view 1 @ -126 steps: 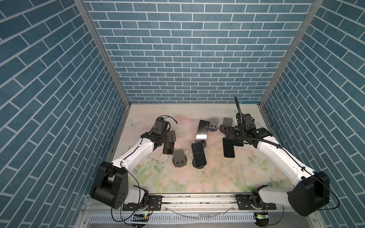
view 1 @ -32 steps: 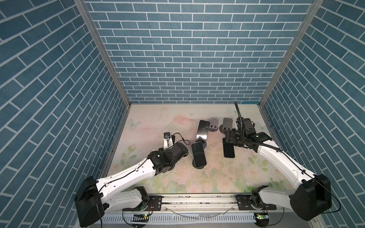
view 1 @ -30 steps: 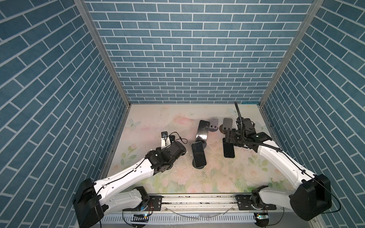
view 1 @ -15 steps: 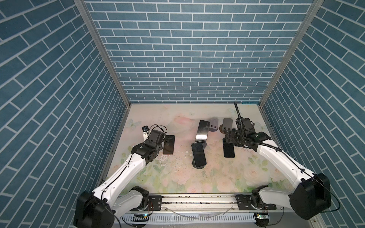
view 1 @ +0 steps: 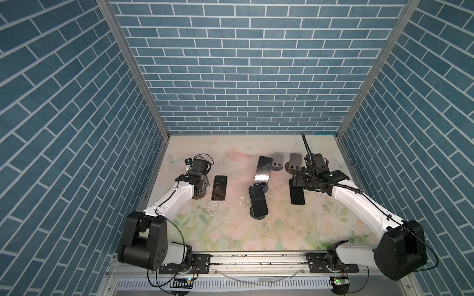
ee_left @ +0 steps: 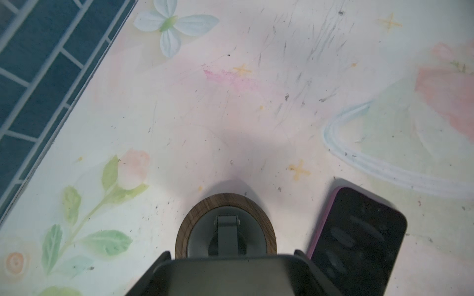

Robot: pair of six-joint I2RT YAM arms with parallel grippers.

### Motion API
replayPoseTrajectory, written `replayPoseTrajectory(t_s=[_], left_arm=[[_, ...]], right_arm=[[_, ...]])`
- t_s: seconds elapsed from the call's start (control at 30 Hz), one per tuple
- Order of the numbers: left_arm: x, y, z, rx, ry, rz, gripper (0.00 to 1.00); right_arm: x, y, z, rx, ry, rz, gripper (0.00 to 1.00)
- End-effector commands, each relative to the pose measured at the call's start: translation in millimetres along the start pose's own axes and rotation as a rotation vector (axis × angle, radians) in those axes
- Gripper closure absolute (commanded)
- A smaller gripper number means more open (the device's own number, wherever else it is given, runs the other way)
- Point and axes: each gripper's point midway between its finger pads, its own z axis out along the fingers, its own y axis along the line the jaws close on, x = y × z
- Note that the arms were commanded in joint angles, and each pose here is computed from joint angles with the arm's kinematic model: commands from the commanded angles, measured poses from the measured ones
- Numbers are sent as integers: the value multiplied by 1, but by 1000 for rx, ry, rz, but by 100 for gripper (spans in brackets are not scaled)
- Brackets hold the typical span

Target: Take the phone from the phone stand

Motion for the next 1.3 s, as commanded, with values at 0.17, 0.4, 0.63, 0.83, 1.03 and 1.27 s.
replayPoseTrajectory(t_s=[0.17, 0.4, 0.63, 0.83, 1.03, 1.27], left_arm=[[-1, -5, 17, 19, 6, -20, 34], [15, -3, 28, 11, 51, -27, 22], [18, 1, 23, 12, 45, -33, 1], [13, 3, 10, 32, 23, -43, 0], [6, 4, -11, 79, -19, -48, 0], [-2, -4, -41, 209, -83, -56, 0]], right_arm=[[-13, 2, -3, 22, -8, -7, 15], [-21, 10, 1, 5, -2, -9, 15], [-24, 12, 3, 1, 1, -8, 15], [-24, 12, 4, 0, 3, -5, 15], [-20, 12, 8, -1, 16, -3, 15], [-18, 13, 10, -7, 20, 0, 15]])
